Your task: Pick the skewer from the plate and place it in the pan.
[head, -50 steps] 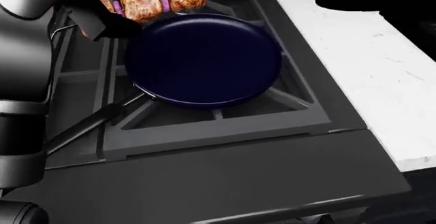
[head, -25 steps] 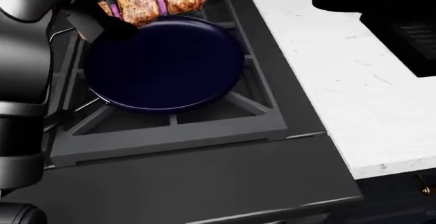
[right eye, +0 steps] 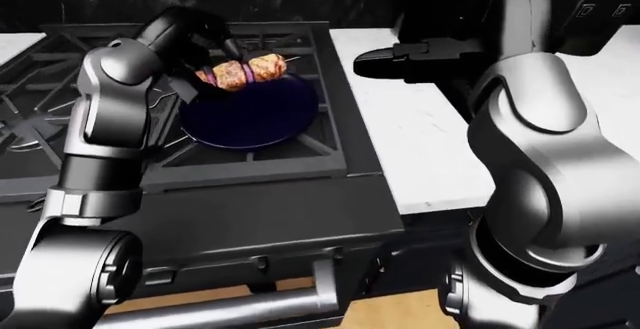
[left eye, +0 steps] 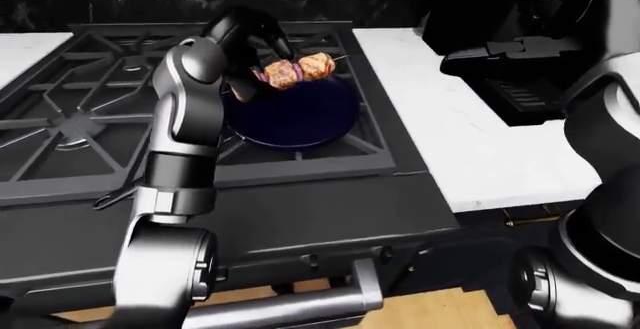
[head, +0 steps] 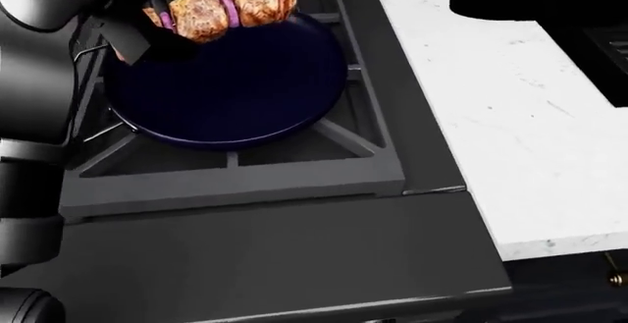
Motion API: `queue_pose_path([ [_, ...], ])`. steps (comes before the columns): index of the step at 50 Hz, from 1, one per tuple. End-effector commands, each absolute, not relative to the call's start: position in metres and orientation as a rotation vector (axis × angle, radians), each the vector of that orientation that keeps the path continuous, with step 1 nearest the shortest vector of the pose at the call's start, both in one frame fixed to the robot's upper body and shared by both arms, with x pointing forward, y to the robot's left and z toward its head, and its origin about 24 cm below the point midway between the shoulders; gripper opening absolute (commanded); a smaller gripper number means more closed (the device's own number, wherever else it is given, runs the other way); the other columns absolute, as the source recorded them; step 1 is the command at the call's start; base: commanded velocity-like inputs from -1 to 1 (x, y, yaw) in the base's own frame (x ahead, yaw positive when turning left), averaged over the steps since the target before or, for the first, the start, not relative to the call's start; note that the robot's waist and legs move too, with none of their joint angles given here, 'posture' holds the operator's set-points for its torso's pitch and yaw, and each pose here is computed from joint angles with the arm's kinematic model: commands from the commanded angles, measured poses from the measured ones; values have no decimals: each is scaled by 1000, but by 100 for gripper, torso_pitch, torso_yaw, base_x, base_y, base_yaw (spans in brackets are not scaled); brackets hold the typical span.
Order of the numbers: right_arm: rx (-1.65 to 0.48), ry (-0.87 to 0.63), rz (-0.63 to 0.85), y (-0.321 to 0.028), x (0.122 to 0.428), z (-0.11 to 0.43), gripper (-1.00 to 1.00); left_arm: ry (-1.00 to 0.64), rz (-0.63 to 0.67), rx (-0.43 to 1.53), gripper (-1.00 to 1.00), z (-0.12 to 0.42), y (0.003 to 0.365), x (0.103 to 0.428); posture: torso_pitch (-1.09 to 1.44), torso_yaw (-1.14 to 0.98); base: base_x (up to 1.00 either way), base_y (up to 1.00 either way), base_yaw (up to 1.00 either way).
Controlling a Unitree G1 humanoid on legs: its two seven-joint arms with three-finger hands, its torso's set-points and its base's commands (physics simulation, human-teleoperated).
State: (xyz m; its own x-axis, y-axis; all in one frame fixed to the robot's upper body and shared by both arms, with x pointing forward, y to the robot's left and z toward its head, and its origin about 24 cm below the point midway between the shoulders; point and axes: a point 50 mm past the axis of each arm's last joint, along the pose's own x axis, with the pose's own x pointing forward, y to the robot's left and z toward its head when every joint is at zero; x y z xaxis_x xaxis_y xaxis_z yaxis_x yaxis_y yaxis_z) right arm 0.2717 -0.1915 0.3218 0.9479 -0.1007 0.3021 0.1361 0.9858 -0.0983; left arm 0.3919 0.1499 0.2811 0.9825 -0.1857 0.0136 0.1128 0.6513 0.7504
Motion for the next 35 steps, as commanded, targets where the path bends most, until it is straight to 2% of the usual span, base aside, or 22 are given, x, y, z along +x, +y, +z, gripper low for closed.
queue_pose_path([
  [1, -115, -378, -140, -194, 266, 334, 100, -218, -138, 862, -100, 312, 145, 384, 0, 0, 0, 0, 0],
  [12, -118, -377, -139, -193, 266, 334, 100, -213, -176, 895, -100, 317, 141, 388, 0, 0, 0, 0, 0],
  [16, -114, -382, -140, -194, 266, 335, 100, -194, -214, 916, -100, 328, 129, 406, 0, 0, 0, 0, 0],
  [21, -113, -383, -142, -195, 265, 335, 100, -189, -214, 909, -100, 330, 128, 411, 0, 0, 0, 0, 0],
  [35, -109, -388, -148, -197, 264, 337, 100, -157, -229, 931, -100, 316, 128, 417, 0, 0, 0, 0, 0],
])
